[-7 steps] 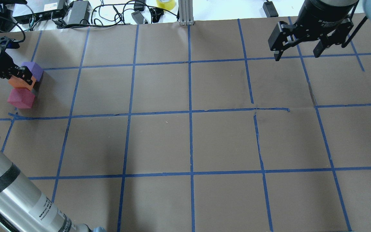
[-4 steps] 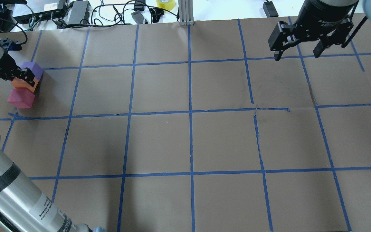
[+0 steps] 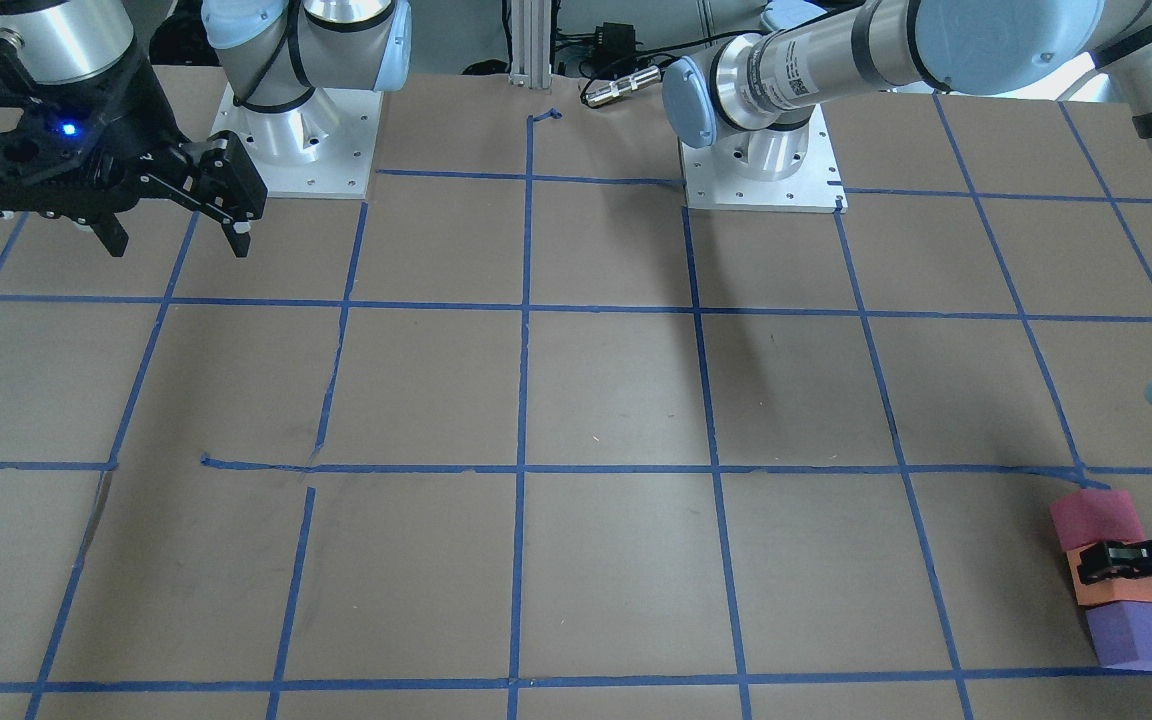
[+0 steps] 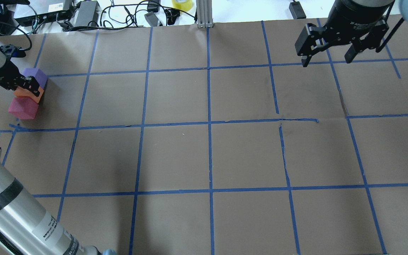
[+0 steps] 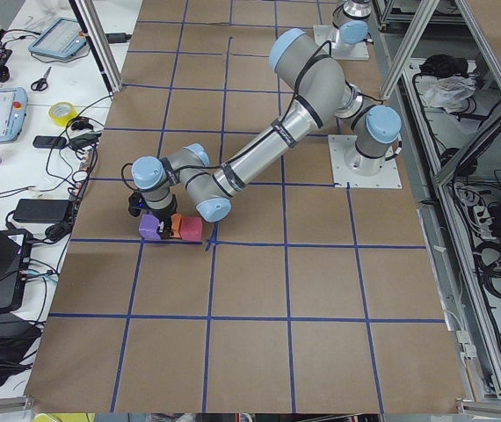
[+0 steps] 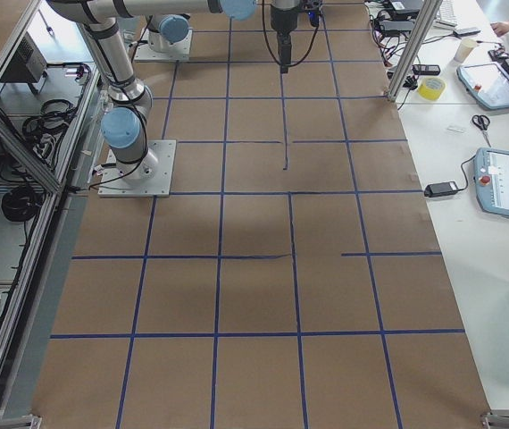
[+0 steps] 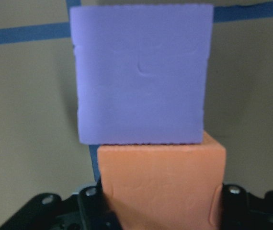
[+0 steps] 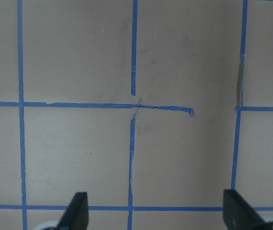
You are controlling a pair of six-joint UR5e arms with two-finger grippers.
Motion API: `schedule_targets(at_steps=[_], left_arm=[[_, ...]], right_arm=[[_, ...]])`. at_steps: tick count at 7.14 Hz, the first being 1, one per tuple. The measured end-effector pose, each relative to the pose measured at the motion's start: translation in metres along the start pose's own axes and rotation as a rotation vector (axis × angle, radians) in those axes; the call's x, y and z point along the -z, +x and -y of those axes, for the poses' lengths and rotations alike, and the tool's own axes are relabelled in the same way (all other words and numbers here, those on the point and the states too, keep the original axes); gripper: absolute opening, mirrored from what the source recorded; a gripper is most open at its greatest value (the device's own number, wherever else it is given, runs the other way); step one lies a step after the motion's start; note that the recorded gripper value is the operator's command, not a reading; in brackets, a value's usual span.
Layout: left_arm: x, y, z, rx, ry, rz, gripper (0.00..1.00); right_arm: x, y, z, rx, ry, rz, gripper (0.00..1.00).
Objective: Arrange blocks in a line
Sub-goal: 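Place the orange cube between the pink and purple cubes with the left gripper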
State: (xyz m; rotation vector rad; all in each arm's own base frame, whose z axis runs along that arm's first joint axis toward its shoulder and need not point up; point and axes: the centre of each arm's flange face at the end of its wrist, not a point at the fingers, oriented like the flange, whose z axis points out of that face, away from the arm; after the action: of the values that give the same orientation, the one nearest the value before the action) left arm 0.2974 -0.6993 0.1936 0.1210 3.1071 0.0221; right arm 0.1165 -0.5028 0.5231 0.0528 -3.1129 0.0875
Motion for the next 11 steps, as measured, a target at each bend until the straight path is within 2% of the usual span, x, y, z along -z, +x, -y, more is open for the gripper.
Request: schedule_targets(at_steps=[7,11], left_arm=[[-0.011,-0.010,-0.014,0.014,0.000,0.001,0.00],[-0.009,-0.006,-0.013,0.019,0.052,-0.015,0.00]], right_arm=[[0.000,0.000,0.000,-0.004,0.000,0.001,1.00],[-0.001,0.000,0.000,-0.005,-0.002,0.001,1.00]])
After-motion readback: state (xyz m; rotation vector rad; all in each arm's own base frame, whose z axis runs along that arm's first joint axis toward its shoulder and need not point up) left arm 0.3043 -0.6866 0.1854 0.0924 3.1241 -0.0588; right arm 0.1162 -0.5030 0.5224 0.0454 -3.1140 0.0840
